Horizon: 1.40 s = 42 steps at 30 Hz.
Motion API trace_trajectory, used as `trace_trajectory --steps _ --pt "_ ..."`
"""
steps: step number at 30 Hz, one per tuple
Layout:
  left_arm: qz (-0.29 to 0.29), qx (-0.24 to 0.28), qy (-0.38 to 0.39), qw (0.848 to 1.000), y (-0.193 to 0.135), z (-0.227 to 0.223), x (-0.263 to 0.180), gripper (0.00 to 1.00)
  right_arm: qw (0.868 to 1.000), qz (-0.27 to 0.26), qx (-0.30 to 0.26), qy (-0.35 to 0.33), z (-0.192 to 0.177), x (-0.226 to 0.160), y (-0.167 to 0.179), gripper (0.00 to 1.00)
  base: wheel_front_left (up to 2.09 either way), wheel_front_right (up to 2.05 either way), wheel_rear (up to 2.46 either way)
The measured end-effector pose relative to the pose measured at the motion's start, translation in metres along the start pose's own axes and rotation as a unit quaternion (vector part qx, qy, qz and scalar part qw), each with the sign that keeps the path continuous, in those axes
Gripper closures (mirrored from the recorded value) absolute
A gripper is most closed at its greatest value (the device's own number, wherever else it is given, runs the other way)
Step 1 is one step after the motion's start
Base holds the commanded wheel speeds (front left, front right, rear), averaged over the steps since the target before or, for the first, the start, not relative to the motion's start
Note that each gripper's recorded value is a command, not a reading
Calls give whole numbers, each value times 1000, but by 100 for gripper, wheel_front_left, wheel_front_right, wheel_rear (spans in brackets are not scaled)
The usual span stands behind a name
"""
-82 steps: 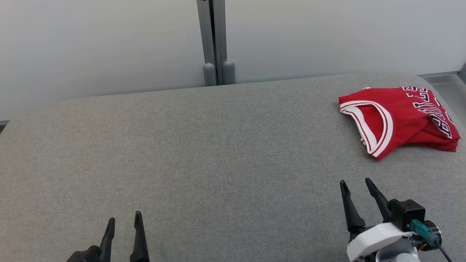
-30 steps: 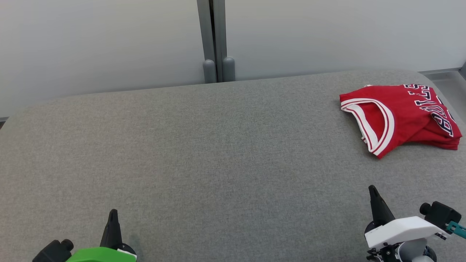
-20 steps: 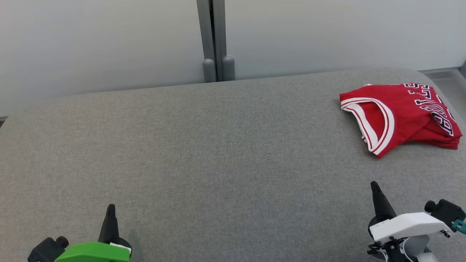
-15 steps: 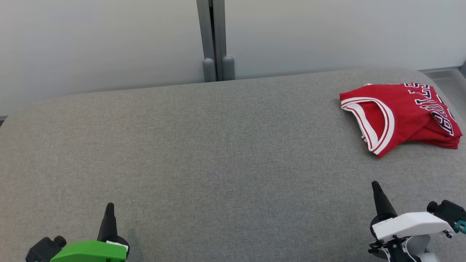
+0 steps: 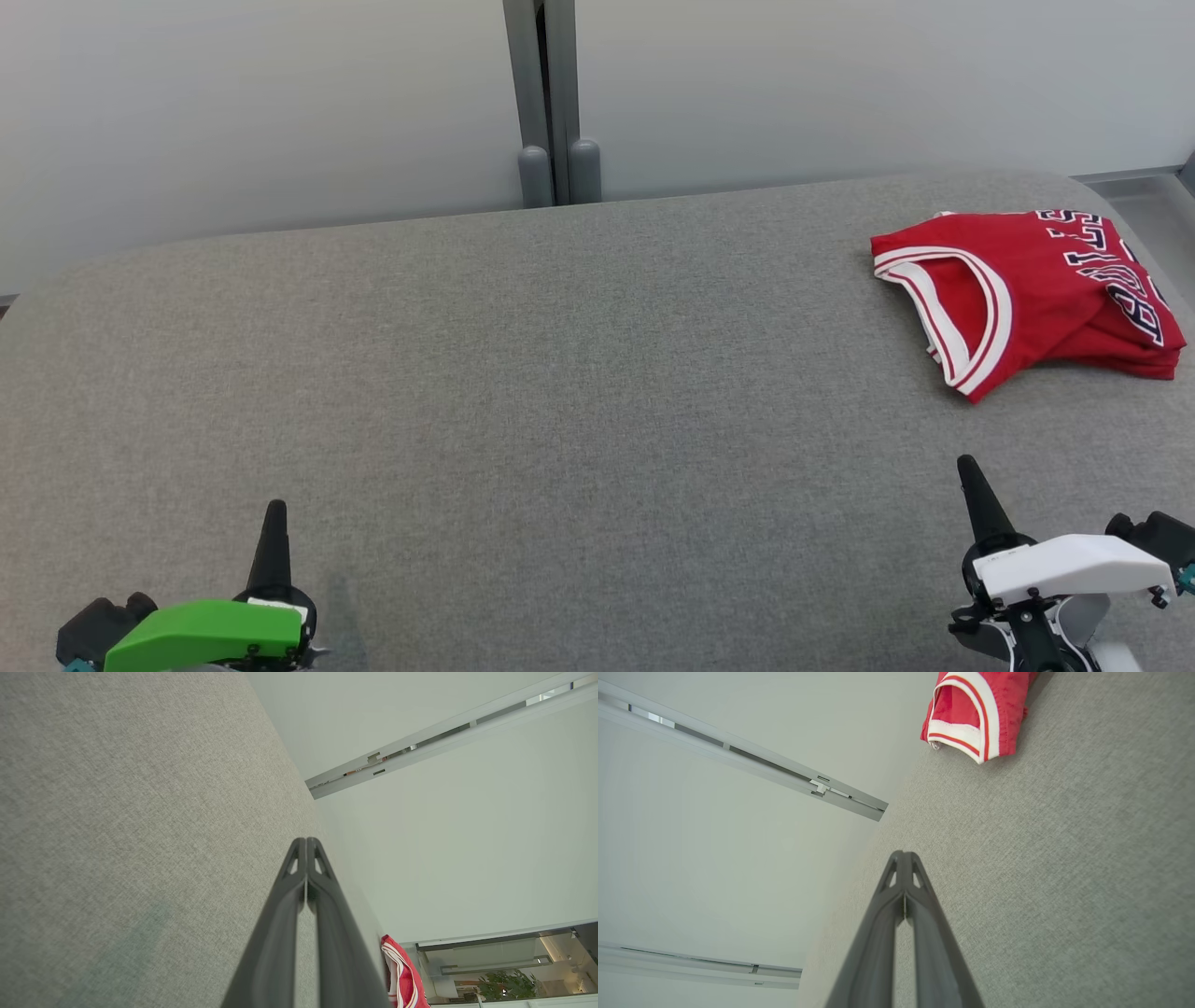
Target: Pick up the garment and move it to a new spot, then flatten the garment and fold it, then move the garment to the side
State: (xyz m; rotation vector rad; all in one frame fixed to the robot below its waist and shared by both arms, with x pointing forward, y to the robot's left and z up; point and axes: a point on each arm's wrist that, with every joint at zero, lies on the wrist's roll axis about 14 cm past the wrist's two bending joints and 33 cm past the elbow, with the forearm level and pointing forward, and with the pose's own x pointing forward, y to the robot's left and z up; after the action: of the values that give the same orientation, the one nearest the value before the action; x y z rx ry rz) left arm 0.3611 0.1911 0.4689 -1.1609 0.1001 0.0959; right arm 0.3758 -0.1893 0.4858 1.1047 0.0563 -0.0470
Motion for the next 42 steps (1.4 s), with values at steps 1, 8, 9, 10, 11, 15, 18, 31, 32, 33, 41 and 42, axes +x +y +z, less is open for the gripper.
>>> trace_trajectory --steps 1,8,9,10,11,15,18,31,32,33,41,42 --pt "0 -5 -1 1000 0 0 0 100 1000 0 5 0 0 0 0 100 0 0 0" --pt "-6 -34 -2 999 -4 4 4 100 999 2 39 -1 3 2 2 100 0 0 0" --pt "-7 -38 -2 999 -4 4 4 100 999 3 44 0 3 2 2 100 0 0 0" --pt "-8 -41 -1 999 -5 4 4 100 999 3 48 -1 3 2 2 100 0 0 0" --pt "-9 -47 -1 999 -5 5 5 100 999 3 53 -1 4 2 2 100 0 0 0" --pt "-12 -62 -1 998 -7 6 6 100 998 4 70 -1 5 3 2 100 0 0 0" --pt "-15 -72 0 997 -9 7 8 100 996 6 84 0 5 4 3 100 0 0 0" --pt "-26 -119 -1 993 -15 12 12 100 991 13 135 -1 10 7 7 100 0 0 0" --pt "-28 -123 -1 992 -15 12 13 100 990 14 139 -2 10 7 7 100 0 0 0" --pt "-30 -126 -1 992 -17 13 13 100 990 15 143 -2 10 7 8 100 0 0 0" --pt "-38 -151 0 988 -21 15 16 100 985 18 172 -2 12 8 9 100 0 0 0" --pt "-39 -154 0 987 -22 15 16 100 984 19 175 -2 12 8 9 100 0 0 0"
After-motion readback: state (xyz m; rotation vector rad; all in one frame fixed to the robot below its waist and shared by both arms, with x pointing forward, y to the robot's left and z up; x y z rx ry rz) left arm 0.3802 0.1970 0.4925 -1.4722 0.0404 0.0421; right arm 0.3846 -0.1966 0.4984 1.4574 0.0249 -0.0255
